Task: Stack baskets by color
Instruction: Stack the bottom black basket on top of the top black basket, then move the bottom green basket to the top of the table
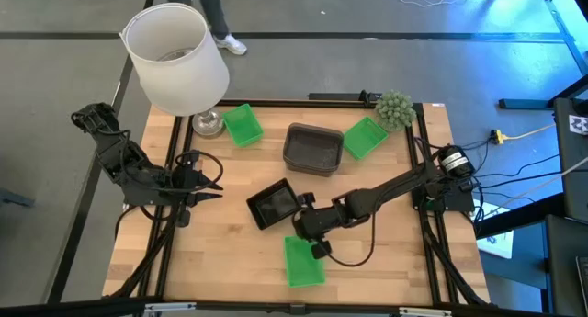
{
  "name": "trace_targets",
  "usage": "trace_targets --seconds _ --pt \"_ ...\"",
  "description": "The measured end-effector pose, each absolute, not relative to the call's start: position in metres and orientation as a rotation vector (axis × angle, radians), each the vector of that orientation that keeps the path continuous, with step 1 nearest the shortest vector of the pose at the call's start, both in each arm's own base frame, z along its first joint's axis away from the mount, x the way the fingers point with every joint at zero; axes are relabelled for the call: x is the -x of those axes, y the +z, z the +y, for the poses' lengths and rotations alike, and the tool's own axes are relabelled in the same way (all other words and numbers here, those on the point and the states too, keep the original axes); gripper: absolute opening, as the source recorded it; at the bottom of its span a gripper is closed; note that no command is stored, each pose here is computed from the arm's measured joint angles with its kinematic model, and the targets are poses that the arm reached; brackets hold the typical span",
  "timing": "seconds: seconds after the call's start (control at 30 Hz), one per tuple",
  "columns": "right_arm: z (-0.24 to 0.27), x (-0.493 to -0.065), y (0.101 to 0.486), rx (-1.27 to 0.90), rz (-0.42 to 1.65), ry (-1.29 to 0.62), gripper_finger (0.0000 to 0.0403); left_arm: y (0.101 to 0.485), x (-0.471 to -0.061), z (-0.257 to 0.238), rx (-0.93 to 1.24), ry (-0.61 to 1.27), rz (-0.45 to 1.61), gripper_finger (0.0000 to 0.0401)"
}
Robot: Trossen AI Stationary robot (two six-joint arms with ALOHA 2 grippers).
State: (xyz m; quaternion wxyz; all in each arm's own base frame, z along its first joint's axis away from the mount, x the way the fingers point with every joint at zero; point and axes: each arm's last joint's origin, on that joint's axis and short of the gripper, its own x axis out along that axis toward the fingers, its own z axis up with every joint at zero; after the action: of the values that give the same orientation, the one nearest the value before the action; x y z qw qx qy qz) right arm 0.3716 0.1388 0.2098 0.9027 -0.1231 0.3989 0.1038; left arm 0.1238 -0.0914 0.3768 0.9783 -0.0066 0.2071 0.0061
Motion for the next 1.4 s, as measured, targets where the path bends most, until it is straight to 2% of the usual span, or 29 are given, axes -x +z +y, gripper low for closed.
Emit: trace_targets --seconds 0.17,0.7,0.8,0.93,1.07,1.13,1.27,1.4 --pt "0.128 -0.377 0.216 0.340 0.780 0.017 0.0119 0.377 -0.124 -0.091 0.014 0.013 0.417 0.0066" --pt "0.105 -0.393 0.183 0.286 0.871 -0.046 0.0119 0.377 -0.124 -0.091 0.017 0.013 0.417 0.0066" --pt "0.109 -0.392 0.192 0.309 0.873 0.003 0.0119 0.377 -0.124 -0.091 0.017 0.013 0.417 0.0066" --pt "0.124 -0.390 0.221 0.245 0.796 0.237 0.0119 0.377 -0.124 -0.091 0.017 0.013 0.416 0.0066" --pt "0.141 -0.382 0.215 0.198 0.838 0.440 0.0119 0.377 -0.124 -0.091 0.017 0.013 0.416 0.0066" --pt "0.146 -0.380 0.211 0.210 0.846 0.445 0.0119 0.377 -0.124 -0.091 0.018 0.013 0.416 0.0066" --pt "0.145 -0.376 0.204 0.275 0.885 0.331 0.0119 0.377 -0.124 -0.091 0.018 0.013 0.416 0.0066" --pt "0.144 -0.377 0.204 0.251 0.887 0.329 0.0119 0.377 -0.124 -0.091 0.017 0.013 0.417 0.0066"
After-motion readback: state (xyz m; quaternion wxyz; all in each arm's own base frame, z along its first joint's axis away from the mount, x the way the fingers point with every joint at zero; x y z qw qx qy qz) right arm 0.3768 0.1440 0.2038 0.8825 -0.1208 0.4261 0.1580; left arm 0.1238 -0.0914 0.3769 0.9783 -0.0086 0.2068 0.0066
